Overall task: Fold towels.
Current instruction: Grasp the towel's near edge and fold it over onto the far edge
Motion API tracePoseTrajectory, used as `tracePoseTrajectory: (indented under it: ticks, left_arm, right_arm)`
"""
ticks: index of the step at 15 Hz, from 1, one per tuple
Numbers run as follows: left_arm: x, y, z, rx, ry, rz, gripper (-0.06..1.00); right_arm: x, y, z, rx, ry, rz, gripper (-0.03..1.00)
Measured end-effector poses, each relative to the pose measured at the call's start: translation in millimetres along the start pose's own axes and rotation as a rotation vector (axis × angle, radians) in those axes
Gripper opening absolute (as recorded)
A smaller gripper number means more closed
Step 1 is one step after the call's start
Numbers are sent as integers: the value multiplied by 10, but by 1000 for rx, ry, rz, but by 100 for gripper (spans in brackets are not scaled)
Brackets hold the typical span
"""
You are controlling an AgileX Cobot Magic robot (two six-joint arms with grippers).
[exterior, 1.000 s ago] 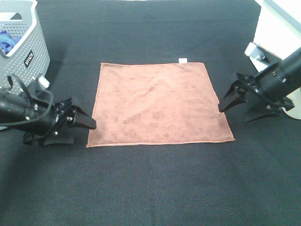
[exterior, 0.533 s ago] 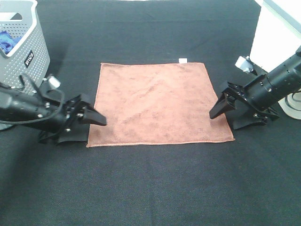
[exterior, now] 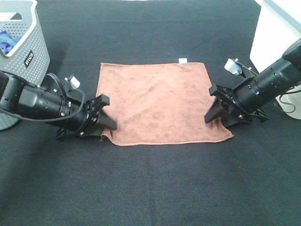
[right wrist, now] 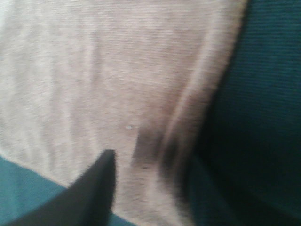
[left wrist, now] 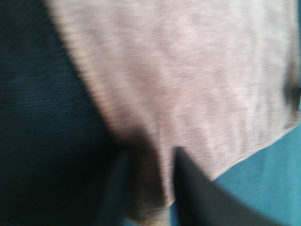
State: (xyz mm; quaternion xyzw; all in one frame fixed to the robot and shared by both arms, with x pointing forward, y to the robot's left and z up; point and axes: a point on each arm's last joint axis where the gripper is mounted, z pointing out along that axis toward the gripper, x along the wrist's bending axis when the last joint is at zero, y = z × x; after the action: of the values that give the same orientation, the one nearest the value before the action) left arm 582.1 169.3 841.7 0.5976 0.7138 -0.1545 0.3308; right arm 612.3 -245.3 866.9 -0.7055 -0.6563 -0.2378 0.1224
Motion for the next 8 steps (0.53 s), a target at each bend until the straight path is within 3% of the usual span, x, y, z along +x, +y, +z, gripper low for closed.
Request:
tracePoseTrajectory:
  ticks: [1,3,4,8]
  left_arm:
    - [14,-13,7,13,8,14,5]
    - [21,-25,6,27,16,16,0]
    - [20,-33,6,36,14,4,0]
    - [-121,-45,-241,85,69,101,0]
  right_arm:
    - [-17,3,3,-4,-17,9,30]
    - [-39,0,25,-1,-28,19,6]
    - [-39,-3,28,2,-26,25,0]
    - [-13,-71,-31,43,-29,32,0]
